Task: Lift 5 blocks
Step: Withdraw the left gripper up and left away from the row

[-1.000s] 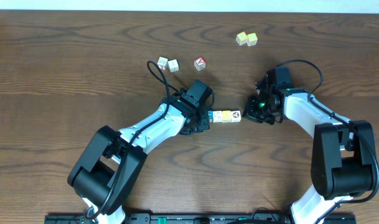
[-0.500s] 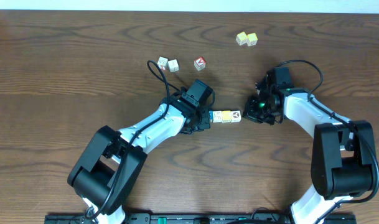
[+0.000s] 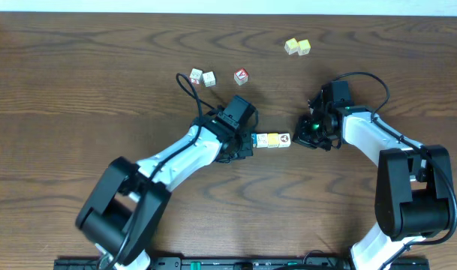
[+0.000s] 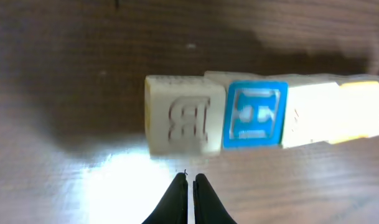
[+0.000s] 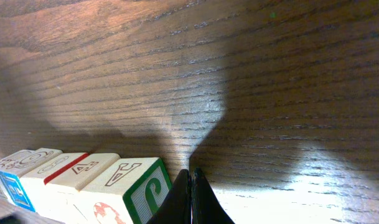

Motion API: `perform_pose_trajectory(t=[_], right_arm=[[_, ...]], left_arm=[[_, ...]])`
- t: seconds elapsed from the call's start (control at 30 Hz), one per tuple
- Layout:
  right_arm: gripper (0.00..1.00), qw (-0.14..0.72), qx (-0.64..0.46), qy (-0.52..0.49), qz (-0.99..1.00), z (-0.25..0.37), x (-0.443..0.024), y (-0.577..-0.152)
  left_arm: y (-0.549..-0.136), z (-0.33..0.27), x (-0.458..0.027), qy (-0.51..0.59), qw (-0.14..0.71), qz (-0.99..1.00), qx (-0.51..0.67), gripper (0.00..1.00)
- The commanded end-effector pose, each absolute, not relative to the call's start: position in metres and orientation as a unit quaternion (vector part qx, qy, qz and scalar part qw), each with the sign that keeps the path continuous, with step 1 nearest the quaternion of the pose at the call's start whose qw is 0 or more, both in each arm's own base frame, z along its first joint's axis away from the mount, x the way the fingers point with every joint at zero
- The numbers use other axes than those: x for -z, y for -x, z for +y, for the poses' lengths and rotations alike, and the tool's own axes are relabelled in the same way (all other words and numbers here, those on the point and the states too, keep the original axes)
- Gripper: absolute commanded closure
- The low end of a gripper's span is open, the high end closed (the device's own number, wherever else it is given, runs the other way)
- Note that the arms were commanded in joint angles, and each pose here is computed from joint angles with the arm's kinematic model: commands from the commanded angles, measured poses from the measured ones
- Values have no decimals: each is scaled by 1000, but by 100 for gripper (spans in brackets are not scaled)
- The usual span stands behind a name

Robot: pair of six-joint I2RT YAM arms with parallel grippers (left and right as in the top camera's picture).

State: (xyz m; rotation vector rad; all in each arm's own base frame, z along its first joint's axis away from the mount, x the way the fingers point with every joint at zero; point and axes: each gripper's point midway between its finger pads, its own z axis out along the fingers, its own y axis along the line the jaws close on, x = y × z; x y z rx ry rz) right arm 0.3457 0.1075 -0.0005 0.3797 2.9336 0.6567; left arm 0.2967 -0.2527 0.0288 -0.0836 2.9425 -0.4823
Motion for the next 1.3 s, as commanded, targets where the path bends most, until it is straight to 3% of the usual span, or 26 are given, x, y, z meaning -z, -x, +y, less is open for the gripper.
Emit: perform_pose_trajectory(t=[0.0, 0.2, 0.47, 0.97, 1.27], right_arm=[[99, 46, -216, -130, 967, 110, 5, -342], [99, 43, -217, -134, 966, 110, 5, -341], [99, 34, -220, -161, 962, 111, 5, -340], [99, 24, -229, -178, 957, 114, 3, -338], [99, 36, -228, -131, 964, 114, 3, -338]], left_arm=[[-294, -250, -61, 4, 103, 979, 178, 93], [-306, -213, -87, 46, 130, 976, 166, 93], [-314, -171, -76, 91, 109, 981, 133, 93], [-325, -181, -36, 89, 85, 983, 133, 93], [-339, -206, -32, 54, 96, 975, 191, 93]])
